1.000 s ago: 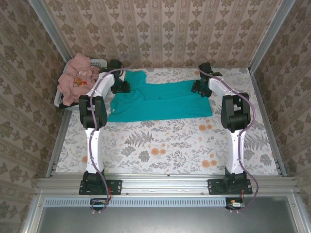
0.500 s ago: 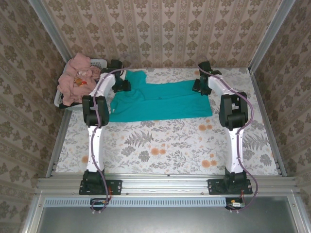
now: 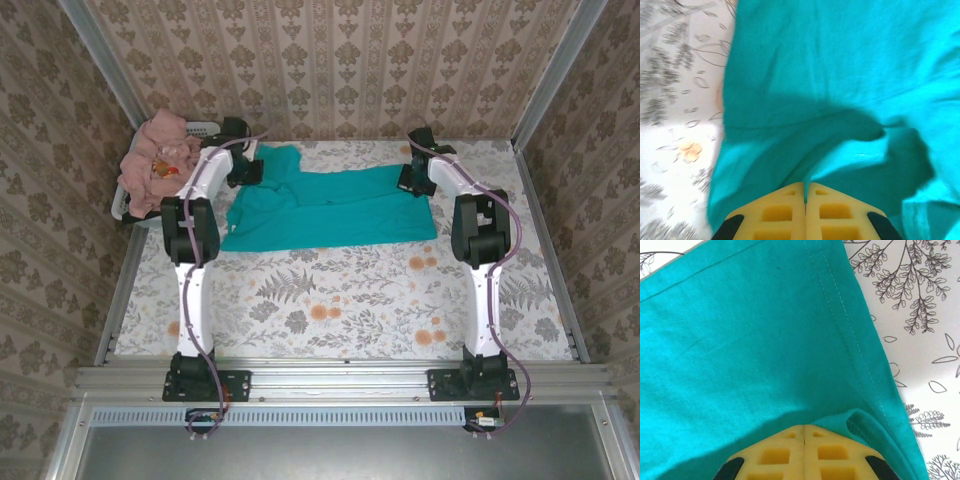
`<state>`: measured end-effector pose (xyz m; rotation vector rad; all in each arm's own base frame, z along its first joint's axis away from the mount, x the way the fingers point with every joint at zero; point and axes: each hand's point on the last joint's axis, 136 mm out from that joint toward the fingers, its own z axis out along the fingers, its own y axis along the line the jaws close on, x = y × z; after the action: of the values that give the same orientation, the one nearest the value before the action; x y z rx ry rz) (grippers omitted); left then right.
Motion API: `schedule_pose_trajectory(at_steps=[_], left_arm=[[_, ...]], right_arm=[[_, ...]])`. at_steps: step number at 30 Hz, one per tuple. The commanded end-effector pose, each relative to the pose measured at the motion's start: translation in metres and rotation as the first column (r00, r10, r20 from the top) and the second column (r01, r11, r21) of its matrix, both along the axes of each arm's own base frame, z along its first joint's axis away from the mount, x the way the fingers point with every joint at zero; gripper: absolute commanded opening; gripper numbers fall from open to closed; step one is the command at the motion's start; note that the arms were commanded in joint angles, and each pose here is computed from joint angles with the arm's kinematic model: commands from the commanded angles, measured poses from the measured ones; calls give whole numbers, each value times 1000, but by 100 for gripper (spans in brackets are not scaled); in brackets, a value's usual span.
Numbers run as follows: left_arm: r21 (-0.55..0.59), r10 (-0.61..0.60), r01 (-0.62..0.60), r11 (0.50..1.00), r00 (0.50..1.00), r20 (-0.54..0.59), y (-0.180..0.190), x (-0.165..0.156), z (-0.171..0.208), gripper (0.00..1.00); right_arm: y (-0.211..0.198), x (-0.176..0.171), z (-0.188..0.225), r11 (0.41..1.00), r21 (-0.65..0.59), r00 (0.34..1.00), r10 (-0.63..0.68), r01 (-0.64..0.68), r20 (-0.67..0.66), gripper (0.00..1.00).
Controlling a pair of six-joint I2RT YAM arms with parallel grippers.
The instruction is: Fold and stack the t-shirts
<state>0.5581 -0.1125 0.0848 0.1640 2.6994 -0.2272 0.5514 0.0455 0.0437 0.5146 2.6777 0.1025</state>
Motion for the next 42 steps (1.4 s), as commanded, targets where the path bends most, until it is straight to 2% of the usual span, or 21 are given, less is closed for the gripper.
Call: schedule_pose_trajectory(at_steps=[1, 7, 15, 22, 29, 33, 37, 42], left_arm=[[7, -8, 7, 1000, 993, 114, 0, -14, 67, 0], [5, 3, -4, 1000, 986, 169, 1, -65, 97, 0], [-8, 20, -19, 1000, 977, 213, 11, -151, 119, 0], [-32, 59, -52, 998, 966, 251, 22, -223, 123, 0], [-7, 77, -77, 997, 963, 257, 39, -272, 123, 0], [13, 90, -97, 995, 960, 267, 45, -273, 109, 0], [1, 64, -66, 998, 976, 207, 29, -244, 86, 0], [39, 51, -57, 998, 987, 152, 22, -205, 68, 0]], right_arm=[[-5, -10, 45, 1000, -6, 998, 1, -1, 58, 0], [-7, -42, 64, 1000, -6, 997, 4, -3, 74, 0], [-1, -109, 82, 1000, 6, 995, 8, -9, 101, 0], [8, -181, 85, 999, -32, 997, 41, -39, 72, 0], [13, -236, 100, 999, -14, 993, 54, -53, 102, 0], [3, -238, 100, 999, -45, 990, 29, -23, 135, 0], [-2, -213, 90, 997, -72, 993, 17, -9, 113, 0], [-9, -179, 67, 993, -115, 998, -2, 9, 61, 0]])
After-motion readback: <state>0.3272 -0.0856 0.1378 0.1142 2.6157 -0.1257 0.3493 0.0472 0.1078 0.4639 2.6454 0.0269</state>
